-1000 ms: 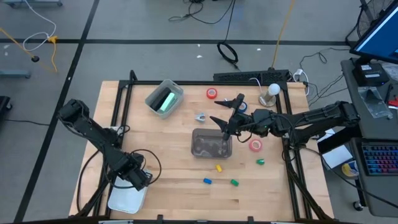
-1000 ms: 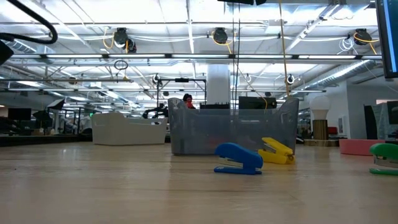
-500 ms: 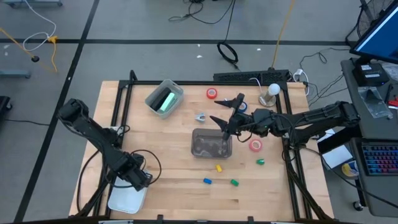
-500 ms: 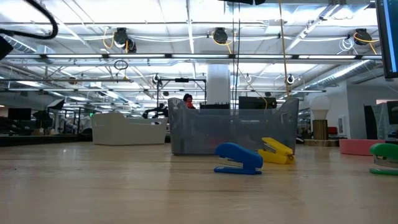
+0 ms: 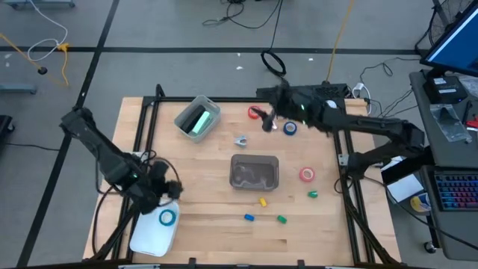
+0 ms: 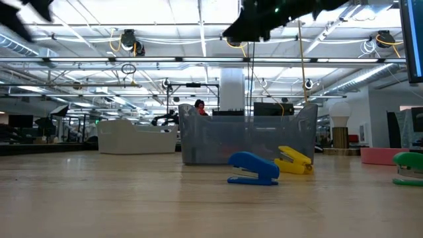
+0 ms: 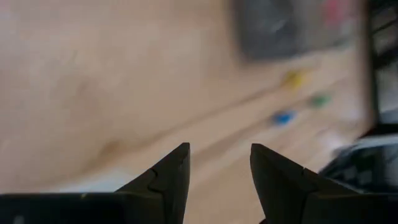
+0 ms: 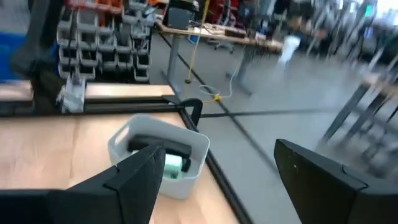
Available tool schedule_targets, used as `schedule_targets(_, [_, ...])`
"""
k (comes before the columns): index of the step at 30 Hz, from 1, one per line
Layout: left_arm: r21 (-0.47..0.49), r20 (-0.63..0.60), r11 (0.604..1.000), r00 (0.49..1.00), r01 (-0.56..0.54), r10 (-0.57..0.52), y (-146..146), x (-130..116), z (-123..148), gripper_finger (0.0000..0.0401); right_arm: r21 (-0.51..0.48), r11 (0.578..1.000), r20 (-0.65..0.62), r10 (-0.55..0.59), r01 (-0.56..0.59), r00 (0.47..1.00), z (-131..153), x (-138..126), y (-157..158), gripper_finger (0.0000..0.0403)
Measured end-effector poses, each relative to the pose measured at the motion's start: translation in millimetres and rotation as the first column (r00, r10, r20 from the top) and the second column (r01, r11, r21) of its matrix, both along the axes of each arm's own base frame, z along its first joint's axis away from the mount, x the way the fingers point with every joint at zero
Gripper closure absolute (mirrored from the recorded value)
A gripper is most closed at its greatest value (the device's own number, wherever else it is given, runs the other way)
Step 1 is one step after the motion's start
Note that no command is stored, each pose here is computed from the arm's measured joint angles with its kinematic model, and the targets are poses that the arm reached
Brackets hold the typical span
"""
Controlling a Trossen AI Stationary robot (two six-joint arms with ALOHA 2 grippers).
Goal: Pick and place Stapler, Stapler remover, tape
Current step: Put the blue tape into the white bin
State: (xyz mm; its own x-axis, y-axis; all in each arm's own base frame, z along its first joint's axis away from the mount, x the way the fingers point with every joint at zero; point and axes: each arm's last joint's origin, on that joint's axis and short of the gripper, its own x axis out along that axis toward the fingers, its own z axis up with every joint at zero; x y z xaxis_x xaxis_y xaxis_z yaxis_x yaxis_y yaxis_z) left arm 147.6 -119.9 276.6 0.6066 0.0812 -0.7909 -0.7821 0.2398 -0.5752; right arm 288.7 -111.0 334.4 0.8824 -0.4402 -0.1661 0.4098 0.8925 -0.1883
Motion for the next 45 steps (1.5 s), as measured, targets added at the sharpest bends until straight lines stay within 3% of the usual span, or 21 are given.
schedule_targets(5, [0.119,0.167,0.992,0.985,-0.049,0.028,19,-9,18,0.0233,0.210,0.976,-0.077,-0.036,0.052,0.996,-19,12,-44,0.0110])
schedule_targets(9, [0.192,0.226,0.978,0.974,-0.078,0.033,33,-12,27,0.0233,0.358,0.929,-0.152,-0.047,0.099,0.987,-35,23,-72,0.0110])
schedule_targets(14, [0.244,0.241,0.966,0.970,-0.090,0.029,47,-14,33,0.0233,0.458,0.860,-0.319,-0.078,0.225,0.945,-65,34,-98,0.0110])
schedule_targets(18, [0.275,0.242,0.956,0.970,-0.097,0.029,56,-15,36,0.0233,0.520,0.795,-0.381,-0.111,0.313,0.918,-81,38,-117,0.0110])
schedule_targets(27, [0.299,0.237,0.947,0.971,-0.113,0.041,67,-16,39,0.0233,0.619,0.635,-0.449,-0.198,0.462,0.872,-112,32,-144,0.0110])
schedule_targets(32, [0.289,0.225,0.950,0.973,-0.117,0.052,71,-15,39,0.0233,0.654,0.575,-0.475,-0.194,0.492,0.858,-124,27,-151,0.0110])
schedule_targets(36, [0.298,0.209,0.949,0.977,-0.104,0.041,73,-14,39,0.0233,0.660,0.545,-0.494,-0.203,0.517,0.845,-131,26,-154,0.0110])
schedule_targets(45, [0.313,0.175,0.947,0.984,-0.073,0.018,78,-11,38,0.0233,0.670,0.526,-0.488,-0.220,0.524,0.845,-130,24,-156,0.0110])
